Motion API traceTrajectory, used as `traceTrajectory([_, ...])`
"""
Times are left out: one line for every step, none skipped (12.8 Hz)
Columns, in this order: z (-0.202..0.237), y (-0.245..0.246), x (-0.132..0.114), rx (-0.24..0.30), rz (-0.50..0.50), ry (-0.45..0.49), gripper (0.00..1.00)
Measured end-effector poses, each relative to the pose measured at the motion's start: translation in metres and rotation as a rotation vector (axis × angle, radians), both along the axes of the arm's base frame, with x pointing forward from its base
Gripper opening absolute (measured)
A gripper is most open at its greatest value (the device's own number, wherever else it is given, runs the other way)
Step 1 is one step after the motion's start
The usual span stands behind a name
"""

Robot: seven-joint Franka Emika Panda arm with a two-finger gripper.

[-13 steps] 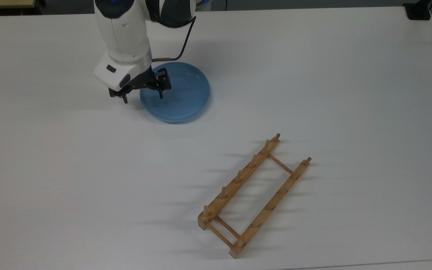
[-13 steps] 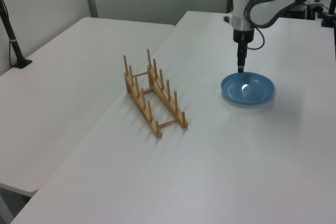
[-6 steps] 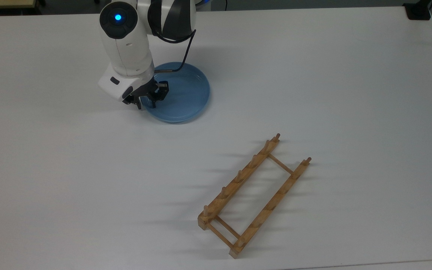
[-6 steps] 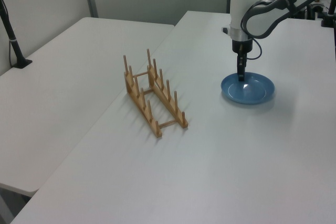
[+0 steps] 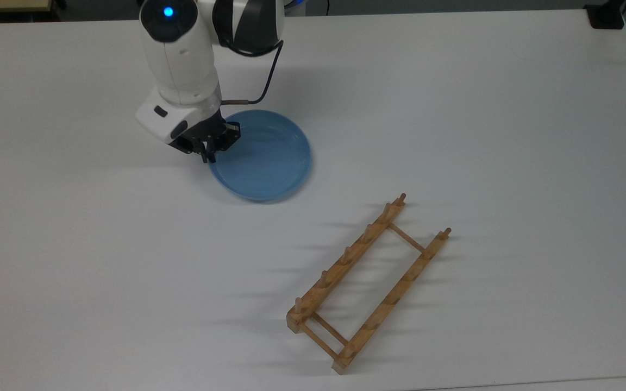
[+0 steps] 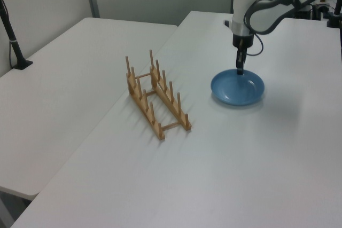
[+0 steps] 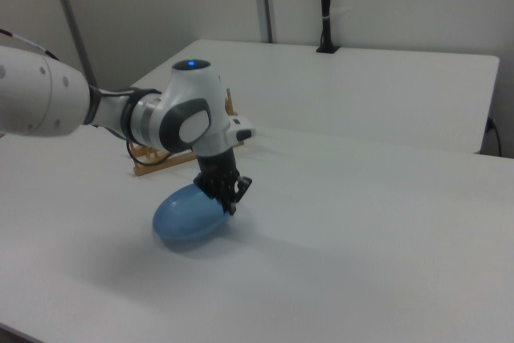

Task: Place plate in plate rack
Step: 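Close the gripper on the plate rim and tilt it up, then lift the plate upright and carry it over the wooden rack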

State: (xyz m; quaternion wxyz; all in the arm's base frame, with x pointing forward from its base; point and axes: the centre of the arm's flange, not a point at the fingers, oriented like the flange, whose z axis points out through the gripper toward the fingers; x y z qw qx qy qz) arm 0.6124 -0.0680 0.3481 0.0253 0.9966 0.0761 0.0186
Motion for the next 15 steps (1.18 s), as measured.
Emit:
traceTrajectory([0.020, 0.001, 0.004, -0.003, 0.002, -0.038, 0.07])
traceTrajectory([0.054, 0.002, 0.008, -0.007, 0.005, -0.094, 0.05])
traceTrajectory([0.082, 0.005, 0.010, -0.010, 0.010, -0.137, 0.05])
traceTrajectory([0.117, 0.011, 0.012, -0.012, 0.020, -0.187, 0.05])
traceTrajectory([0.159, 0.022, 0.010, -0.013, 0.037, -0.246, 0.05])
traceTrajectory([0.187, 0.031, 0.008, -0.014, 0.050, -0.291, 0.05])
traceTrajectory([0.211, 0.040, 0.006, -0.016, 0.065, -0.333, 0.05])
traceTrajectory([0.235, 0.052, 0.004, -0.034, 0.091, -0.375, 0.05])
traceTrajectory([0.246, 0.062, 0.004, -0.069, 0.111, -0.394, 0.05])
traceTrajectory([0.254, 0.077, 0.005, -0.123, 0.126, -0.412, 0.05])
traceTrajectory([0.259, 0.095, 0.005, -0.182, 0.131, -0.439, 0.05])
traceTrajectory([0.262, 0.117, 0.005, -0.243, 0.126, -0.476, 0.05])
traceTrajectory([0.262, 0.145, 0.004, -0.313, 0.121, -0.525, 0.05])
traceTrajectory([0.261, 0.163, 0.004, -0.367, 0.116, -0.565, 0.05])
traceTrajectory([0.256, 0.184, 0.004, -0.425, 0.110, -0.612, 0.05])
